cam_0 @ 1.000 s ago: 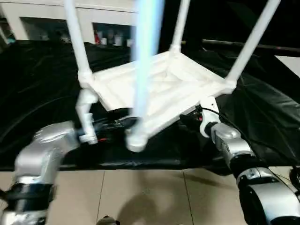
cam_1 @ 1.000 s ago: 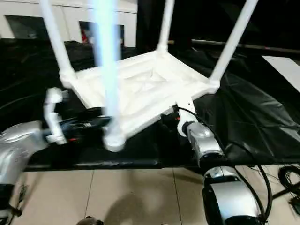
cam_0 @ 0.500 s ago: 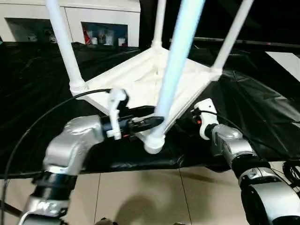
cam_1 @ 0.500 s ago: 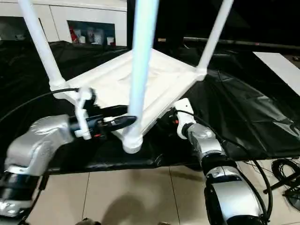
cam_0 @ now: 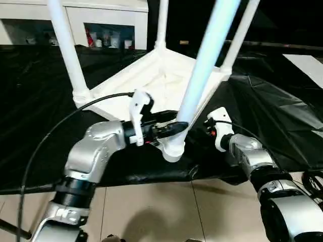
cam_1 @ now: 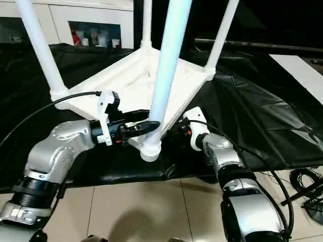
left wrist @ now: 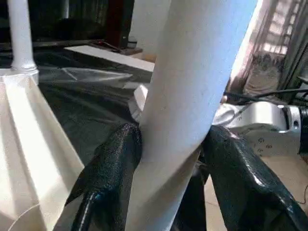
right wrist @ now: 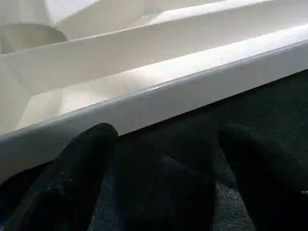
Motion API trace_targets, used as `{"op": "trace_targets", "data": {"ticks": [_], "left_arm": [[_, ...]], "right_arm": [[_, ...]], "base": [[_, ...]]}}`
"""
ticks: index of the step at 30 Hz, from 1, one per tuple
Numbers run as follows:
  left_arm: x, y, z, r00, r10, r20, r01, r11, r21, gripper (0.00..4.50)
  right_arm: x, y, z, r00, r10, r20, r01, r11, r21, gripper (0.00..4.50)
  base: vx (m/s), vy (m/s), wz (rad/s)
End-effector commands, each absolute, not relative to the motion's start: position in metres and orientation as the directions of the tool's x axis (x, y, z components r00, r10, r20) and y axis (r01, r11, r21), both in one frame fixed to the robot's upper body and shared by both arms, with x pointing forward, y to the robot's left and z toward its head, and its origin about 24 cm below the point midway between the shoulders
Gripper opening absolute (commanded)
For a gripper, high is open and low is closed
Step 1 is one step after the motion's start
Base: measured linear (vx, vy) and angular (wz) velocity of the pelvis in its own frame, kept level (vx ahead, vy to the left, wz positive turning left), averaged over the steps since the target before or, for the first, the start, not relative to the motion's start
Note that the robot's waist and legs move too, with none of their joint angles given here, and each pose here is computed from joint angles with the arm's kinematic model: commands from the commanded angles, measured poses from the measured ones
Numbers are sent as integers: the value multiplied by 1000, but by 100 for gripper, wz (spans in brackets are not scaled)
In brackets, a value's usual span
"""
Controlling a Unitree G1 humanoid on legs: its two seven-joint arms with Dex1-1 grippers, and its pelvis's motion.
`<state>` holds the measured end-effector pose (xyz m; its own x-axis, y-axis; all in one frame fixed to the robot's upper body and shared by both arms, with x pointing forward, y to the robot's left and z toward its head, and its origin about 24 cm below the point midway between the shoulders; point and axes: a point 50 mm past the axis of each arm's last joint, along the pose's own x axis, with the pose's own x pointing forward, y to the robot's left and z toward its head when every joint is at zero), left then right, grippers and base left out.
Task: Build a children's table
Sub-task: Rotate table base
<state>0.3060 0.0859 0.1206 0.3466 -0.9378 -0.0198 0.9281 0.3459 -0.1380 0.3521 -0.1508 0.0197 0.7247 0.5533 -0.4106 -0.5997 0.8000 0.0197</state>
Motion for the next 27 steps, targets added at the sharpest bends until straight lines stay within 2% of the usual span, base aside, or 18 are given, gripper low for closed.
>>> {"op": "trace_targets", "data": {"ticks": [1, 5, 17, 27], "left_arm": [[294, 41, 136, 160, -987, 32, 983, 157, -97, 242], [294, 36, 135, 147, -989, 24, 985, 144, -92, 242], [293, 31, 135, 121, -993, 13, 989, 120, -86, 242], [301, 36, 131, 174, -984, -25, 983, 175, -51, 242]], "right_arm": [[354, -102, 30, 621, 699, -354, -738, 674, 36, 397], [352, -93, 31, 592, 728, -346, -765, 643, 44, 397], [345, -82, 26, 526, 782, -335, -815, 576, 65, 397], [347, -84, 24, 570, 741, -354, -785, 619, 32, 397]], "base": [[0, 0, 0], [0, 0, 0], [0, 0, 0], [0, 0, 0]]}}
